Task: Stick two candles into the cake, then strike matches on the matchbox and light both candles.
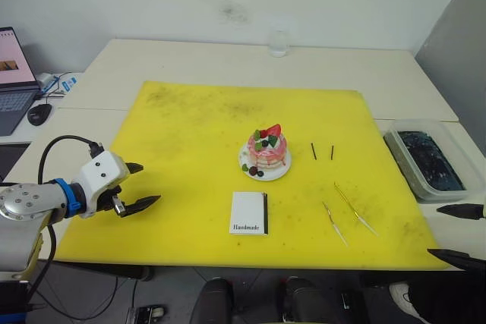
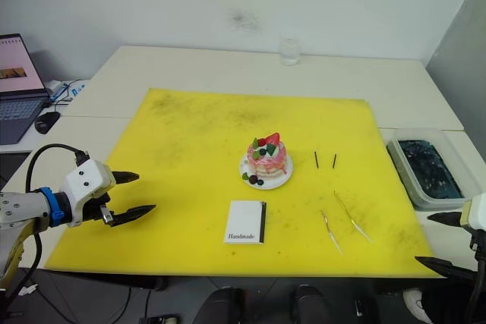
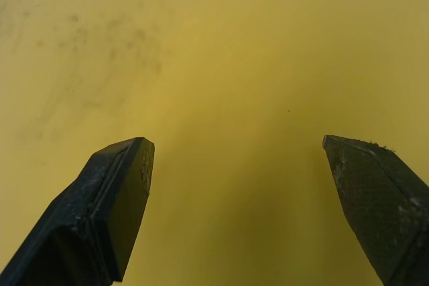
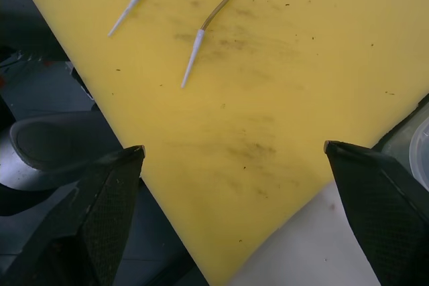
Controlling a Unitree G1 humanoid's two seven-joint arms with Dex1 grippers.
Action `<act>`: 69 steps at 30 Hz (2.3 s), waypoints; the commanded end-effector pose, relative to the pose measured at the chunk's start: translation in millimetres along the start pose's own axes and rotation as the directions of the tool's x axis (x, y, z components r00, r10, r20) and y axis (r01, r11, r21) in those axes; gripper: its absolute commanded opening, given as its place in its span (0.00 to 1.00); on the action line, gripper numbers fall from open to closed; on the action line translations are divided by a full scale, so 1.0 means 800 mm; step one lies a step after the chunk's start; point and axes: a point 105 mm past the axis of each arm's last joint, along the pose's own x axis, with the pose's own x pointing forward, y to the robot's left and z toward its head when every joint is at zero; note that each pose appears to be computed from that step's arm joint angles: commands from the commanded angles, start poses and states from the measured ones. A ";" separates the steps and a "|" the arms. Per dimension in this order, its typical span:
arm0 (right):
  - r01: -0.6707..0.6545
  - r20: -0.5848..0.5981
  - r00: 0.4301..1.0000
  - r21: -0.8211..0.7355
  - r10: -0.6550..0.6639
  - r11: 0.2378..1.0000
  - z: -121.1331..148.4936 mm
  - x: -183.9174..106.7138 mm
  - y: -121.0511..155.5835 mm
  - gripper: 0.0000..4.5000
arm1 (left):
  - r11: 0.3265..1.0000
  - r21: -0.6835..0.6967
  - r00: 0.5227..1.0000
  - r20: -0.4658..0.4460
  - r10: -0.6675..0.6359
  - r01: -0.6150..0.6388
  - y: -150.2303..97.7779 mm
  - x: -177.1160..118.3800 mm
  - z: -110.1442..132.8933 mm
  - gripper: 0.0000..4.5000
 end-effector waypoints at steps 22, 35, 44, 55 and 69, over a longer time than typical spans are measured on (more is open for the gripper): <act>-0.027 0.006 1.000 -0.069 0.028 0.997 0.018 0.013 -0.013 1.00 | 0.999 0.041 0.995 0.088 -0.038 0.034 0.018 0.014 0.020 1.00; 0.070 0.115 0.992 -0.096 -0.059 0.993 0.045 0.016 -0.016 1.00 | 0.942 -0.057 0.932 0.174 -0.317 0.331 -0.052 0.015 0.043 1.00; 0.100 0.121 0.988 0.012 -0.101 0.995 0.056 0.045 0.025 1.00 | 0.829 0.045 0.767 0.357 -0.534 0.557 -0.142 0.029 0.124 1.00; 0.207 0.024 0.977 0.136 -0.212 0.969 0.045 0.072 0.033 1.00 | 0.737 0.136 0.627 0.439 -0.644 0.662 -0.207 0.042 0.177 1.00; 0.260 0.034 0.962 0.186 -0.270 0.947 0.031 0.109 0.028 1.00 | 0.732 0.117 0.605 0.485 -0.631 0.671 -0.215 0.059 0.201 1.00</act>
